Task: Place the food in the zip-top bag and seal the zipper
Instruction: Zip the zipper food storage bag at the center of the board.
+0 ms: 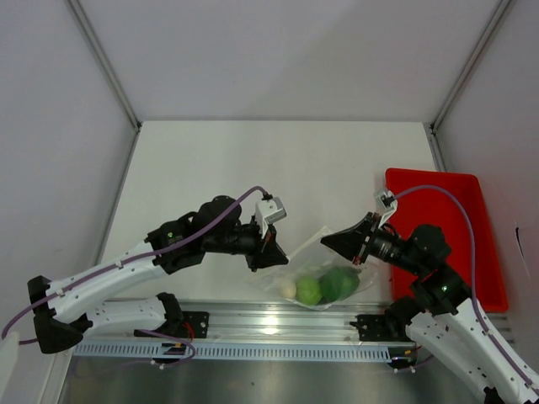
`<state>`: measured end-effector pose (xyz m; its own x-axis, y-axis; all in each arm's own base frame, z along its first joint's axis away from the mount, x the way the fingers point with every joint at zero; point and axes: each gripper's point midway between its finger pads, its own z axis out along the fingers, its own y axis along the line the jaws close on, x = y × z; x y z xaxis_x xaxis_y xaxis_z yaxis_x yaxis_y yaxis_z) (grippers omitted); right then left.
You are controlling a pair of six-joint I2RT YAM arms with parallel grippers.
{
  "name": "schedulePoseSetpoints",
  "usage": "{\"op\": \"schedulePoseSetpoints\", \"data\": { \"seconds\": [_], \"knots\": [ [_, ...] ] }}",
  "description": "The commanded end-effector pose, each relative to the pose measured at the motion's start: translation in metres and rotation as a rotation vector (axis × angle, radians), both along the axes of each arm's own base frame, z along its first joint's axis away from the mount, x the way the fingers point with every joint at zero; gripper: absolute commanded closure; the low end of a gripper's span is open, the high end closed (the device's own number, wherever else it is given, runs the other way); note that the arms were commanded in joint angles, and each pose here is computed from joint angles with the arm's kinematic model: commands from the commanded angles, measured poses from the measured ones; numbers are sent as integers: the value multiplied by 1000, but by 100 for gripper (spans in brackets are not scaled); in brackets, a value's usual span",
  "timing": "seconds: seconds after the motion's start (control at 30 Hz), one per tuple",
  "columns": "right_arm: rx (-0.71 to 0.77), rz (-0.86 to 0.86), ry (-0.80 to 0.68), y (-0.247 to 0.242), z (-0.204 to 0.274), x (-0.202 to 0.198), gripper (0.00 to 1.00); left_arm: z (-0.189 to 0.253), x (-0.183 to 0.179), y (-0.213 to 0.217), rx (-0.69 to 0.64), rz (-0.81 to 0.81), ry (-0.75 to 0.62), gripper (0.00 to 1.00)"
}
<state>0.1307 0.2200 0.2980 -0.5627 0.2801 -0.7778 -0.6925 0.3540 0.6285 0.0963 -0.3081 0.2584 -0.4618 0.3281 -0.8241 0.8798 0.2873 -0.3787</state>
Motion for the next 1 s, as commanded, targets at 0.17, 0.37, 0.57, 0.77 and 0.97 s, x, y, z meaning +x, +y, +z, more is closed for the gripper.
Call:
{"op": "schedulePoseSetpoints", "data": {
  "seconds": [0.17,0.37,0.57,0.77,0.97],
  "knots": [
    [63,-53,-97,-13,42,4,100,-22,-3,17,73,22,23,99],
    [64,-122,-108,-22,48,17,100,-36,-6,23,104,52,80,99],
    [60,-151,-121,-28,55,31,100,-48,-7,34,132,100,114,100],
    [60,-163,-135,-31,69,45,100,-48,-12,45,128,124,121,100],
    [55,-183,-131,-36,73,58,100,-57,-18,55,132,140,147,99]
  ]
}}
